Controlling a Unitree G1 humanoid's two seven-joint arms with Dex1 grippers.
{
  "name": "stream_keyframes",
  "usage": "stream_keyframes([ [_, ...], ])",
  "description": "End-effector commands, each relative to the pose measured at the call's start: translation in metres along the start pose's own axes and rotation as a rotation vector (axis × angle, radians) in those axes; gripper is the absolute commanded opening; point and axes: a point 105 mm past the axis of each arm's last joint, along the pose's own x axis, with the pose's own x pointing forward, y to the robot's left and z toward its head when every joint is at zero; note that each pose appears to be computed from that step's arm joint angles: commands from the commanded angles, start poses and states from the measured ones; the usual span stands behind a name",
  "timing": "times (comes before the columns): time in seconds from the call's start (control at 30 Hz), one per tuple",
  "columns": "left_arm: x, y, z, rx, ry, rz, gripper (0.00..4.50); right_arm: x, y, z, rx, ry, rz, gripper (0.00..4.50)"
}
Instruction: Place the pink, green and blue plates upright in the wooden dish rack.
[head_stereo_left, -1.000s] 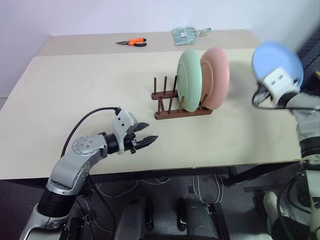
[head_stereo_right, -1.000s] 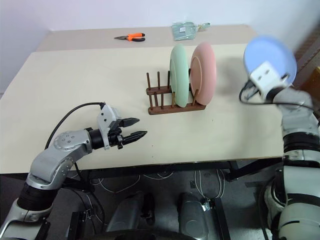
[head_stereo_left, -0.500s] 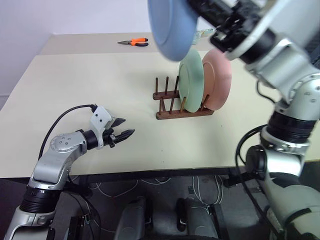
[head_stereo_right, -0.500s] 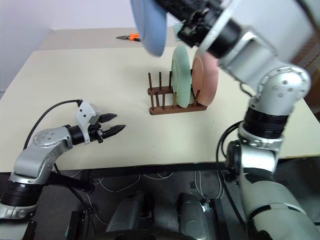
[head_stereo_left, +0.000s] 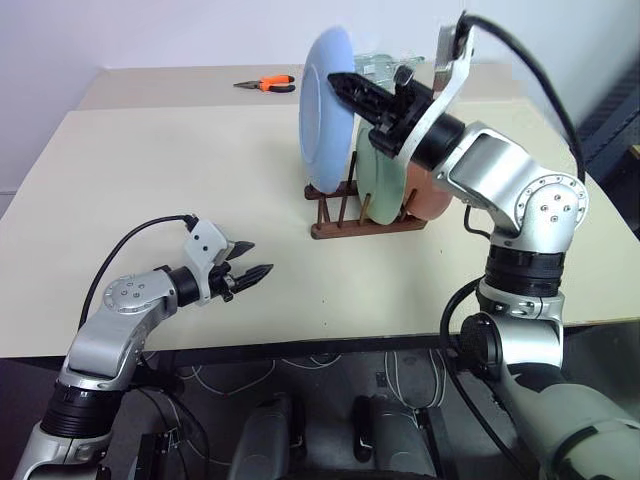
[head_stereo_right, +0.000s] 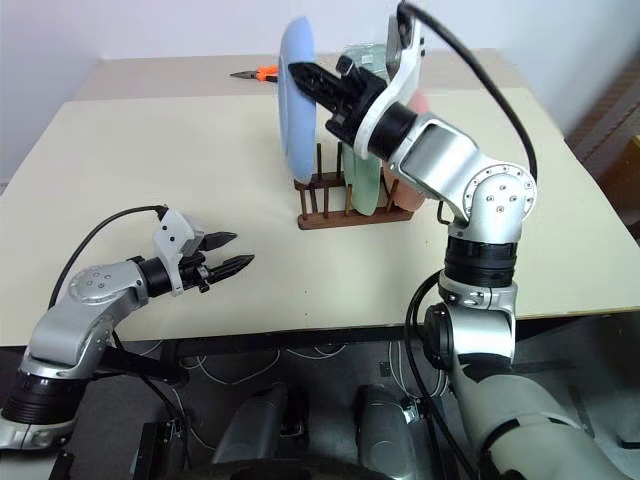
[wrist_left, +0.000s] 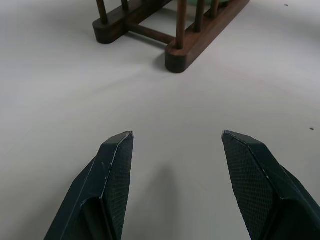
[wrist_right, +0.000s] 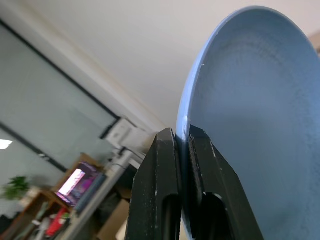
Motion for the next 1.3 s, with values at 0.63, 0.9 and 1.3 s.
stream_keyframes([
  [0.63, -0.004, -0.003, 0.008, 0.010, -0.024, 0.012, 2.90, -0.053, 0.021, 0.026, -1.077, 0.059, 0.056, 3.98],
  [0.9, -0.009, 0.012, -0.003, 0.008, 0.003, 0.061, 2.90, -0.192, -0.056, 0.024, -0.958, 0.269, -0.216, 3.98],
  [1.3, -0.013, 0.018, -0.010, 0.013, 0.013, 0.094, 2.90, -0.234, -0.131, -0.002, -0.911, 0.351, -0.433, 3.98],
])
